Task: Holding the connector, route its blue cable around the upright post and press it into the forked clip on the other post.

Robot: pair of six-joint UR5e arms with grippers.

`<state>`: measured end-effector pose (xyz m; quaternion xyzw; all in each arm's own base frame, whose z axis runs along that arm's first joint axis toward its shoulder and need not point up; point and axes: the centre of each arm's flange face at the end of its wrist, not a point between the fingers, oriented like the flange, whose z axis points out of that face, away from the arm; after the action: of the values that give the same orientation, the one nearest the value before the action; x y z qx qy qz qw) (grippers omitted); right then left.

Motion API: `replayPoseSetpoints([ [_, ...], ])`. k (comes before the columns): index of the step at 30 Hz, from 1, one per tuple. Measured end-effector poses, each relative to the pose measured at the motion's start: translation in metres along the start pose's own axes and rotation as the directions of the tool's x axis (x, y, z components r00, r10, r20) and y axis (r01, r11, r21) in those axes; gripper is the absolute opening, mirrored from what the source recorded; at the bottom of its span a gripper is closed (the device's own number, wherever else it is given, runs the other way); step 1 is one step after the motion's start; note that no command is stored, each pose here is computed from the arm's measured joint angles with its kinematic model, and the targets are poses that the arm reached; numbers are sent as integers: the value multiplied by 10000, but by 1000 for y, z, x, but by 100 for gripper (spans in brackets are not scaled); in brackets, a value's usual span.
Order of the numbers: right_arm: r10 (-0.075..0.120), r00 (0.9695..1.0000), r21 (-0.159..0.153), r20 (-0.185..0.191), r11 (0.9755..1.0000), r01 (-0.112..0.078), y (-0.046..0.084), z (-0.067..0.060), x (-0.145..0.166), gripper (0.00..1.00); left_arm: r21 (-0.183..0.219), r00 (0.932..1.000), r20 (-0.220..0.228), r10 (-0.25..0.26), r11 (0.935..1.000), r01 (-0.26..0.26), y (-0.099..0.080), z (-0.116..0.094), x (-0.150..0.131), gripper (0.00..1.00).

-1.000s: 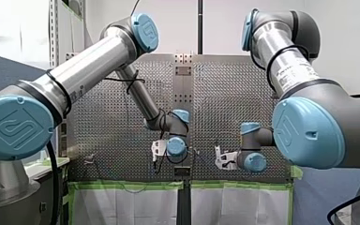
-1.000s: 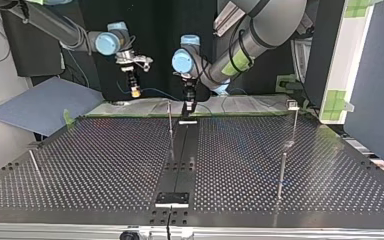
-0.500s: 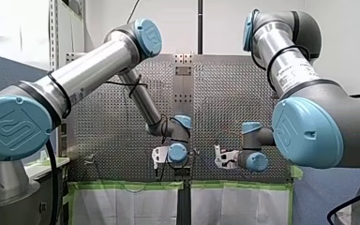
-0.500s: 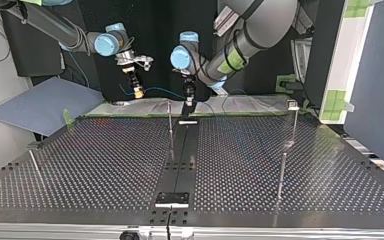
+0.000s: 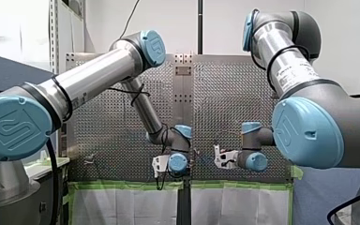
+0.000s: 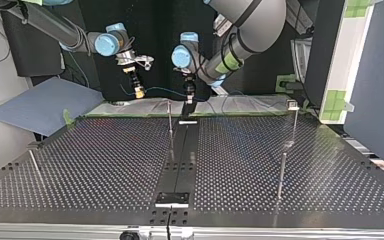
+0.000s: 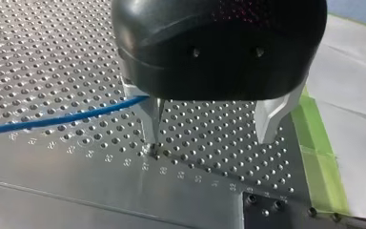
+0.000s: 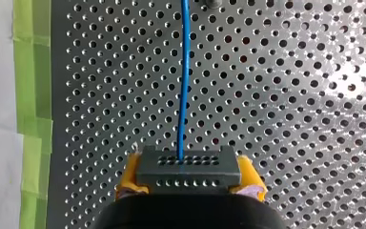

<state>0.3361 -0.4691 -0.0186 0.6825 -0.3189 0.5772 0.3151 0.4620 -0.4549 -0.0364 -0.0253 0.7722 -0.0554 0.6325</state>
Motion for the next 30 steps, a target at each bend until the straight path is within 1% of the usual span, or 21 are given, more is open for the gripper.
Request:
replayPoseSetpoints([
  [6,-4,10000,19,-5,10000,4,-1,0,0,0,123,9994,302,-159,9998,155,-2,5,-3,100],
  [10,1,10000,2,-2,10000,-1,-1,0,0,0,192,9992,359,-194,9996,188,-3,7,-4,100],
  [16,37,10000,-66,2,10000,-37,2,0,0,0,46,9990,404,-184,9998,183,-1,7,-5,100],
  [17,41,10000,-73,3,10000,-41,2,0,0,0,27,9990,412,-186,9998,185,-1,7,-5,84],
  [18,44,10000,-81,2,10000,-44,3,0,0,0,8,9989,422,-189,9998,189,-1,7,-5,84],
  [19,46,10000,-84,3,10000,-46,3,0,0,0,1,9989,428,-192,9998,192,-1,7,-5,68],
  [20,47,10000,-86,2,10000,-47,3,0,0,0,-5,9989,434,-194,9998,194,-1,7,-5,57],
  [21,50,10000,-87,5,9999,-50,3,0,0,0,-10,9988,442,-198,9998,199,-1,8,-5,57],
  [22,49,10000,-89,2,9999,-49,3,0,0,0,-8,9988,448,-199,9998,199,-1,8,-5,45],
  [23,50,10000,-89,3,9999,-50,3,0,0,0,-1,9988,457,-196,9998,196,-1,8,-5,39],
  [24,50,10000,-90,2,9999,-50,3,0,0,0,18,9987,470,-172,9999,171,-1,8,-5,39],
  [25,51,10000,-89,3,9999,-51,3,0,0,0,36,9987,481,-143,9999,141,-2,8,-5,36],
  [30,51,10000,-99,3,9999,-51,3,0,0,0,108,9987,510,9,9999,-14,-4,7,-6,36],
])
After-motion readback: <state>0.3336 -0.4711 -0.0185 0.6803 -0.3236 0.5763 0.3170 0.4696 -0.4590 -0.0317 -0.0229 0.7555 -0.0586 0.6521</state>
